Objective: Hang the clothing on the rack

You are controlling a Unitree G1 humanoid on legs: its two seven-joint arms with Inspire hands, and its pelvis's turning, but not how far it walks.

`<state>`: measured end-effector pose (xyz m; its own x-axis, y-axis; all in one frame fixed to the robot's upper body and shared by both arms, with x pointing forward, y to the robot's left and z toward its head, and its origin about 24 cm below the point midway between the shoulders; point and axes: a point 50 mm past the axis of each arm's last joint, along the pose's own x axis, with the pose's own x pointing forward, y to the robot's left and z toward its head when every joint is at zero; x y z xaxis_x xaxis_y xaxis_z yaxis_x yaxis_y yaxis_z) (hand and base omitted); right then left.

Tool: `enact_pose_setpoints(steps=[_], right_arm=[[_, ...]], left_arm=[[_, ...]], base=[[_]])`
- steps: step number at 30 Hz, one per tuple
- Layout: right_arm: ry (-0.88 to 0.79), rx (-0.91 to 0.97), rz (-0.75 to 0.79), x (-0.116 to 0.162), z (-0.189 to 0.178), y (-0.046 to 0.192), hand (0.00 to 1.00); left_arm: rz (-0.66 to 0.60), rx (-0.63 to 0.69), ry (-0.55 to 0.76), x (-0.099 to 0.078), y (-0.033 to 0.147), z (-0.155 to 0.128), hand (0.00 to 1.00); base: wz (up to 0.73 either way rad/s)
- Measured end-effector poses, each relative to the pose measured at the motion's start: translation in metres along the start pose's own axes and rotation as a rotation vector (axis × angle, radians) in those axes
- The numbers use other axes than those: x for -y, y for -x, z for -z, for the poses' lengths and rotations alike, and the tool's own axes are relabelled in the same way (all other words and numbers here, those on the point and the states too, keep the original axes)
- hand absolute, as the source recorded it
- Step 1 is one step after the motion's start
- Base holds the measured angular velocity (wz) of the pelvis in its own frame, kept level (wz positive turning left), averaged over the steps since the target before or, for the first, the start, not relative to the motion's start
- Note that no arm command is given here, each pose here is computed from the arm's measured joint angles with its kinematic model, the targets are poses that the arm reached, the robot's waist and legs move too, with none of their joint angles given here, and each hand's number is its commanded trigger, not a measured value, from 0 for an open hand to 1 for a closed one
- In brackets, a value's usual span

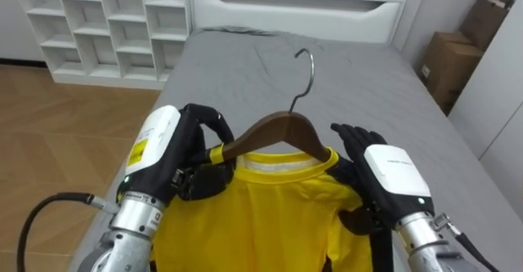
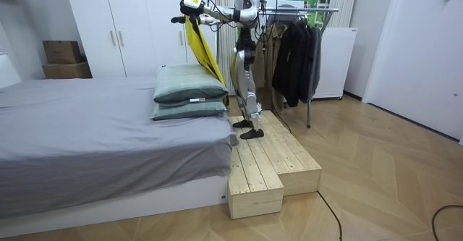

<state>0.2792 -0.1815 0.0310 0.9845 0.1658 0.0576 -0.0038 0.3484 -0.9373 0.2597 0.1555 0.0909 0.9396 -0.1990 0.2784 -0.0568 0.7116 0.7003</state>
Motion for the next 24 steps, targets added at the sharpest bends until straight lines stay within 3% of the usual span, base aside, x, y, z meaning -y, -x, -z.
enact_pose_setpoints(steps=[19, 20, 21, 22, 24], right_arm=[[-0.053, -0.022, 0.065, 0.001, 0.0, -0.005, 0.02], [-0.058, -0.023, 0.068, 0.001, 0.0, -0.005, 0.12], [-0.069, -0.026, 0.074, 0.001, 0.0, -0.005, 0.5], [-0.077, -0.029, 0.077, 0.001, 0.0, -0.005, 0.97], [-0.085, -0.031, 0.081, 0.001, 0.001, -0.005, 1.0]], left_arm=[[0.075, 0.05, 0.001, 0.014, 0.001, -0.014, 1.0], [0.077, 0.052, 0.002, 0.015, 0.001, -0.014, 1.0], [0.081, 0.054, 0.005, 0.016, 0.001, -0.015, 1.0], [0.084, 0.055, 0.009, 0.017, 0.001, -0.016, 1.0], [0.086, 0.057, 0.011, 0.018, 0.001, -0.016, 1.0]], base=[[0.02], [0.0], [0.0], [0.0], [0.0]])
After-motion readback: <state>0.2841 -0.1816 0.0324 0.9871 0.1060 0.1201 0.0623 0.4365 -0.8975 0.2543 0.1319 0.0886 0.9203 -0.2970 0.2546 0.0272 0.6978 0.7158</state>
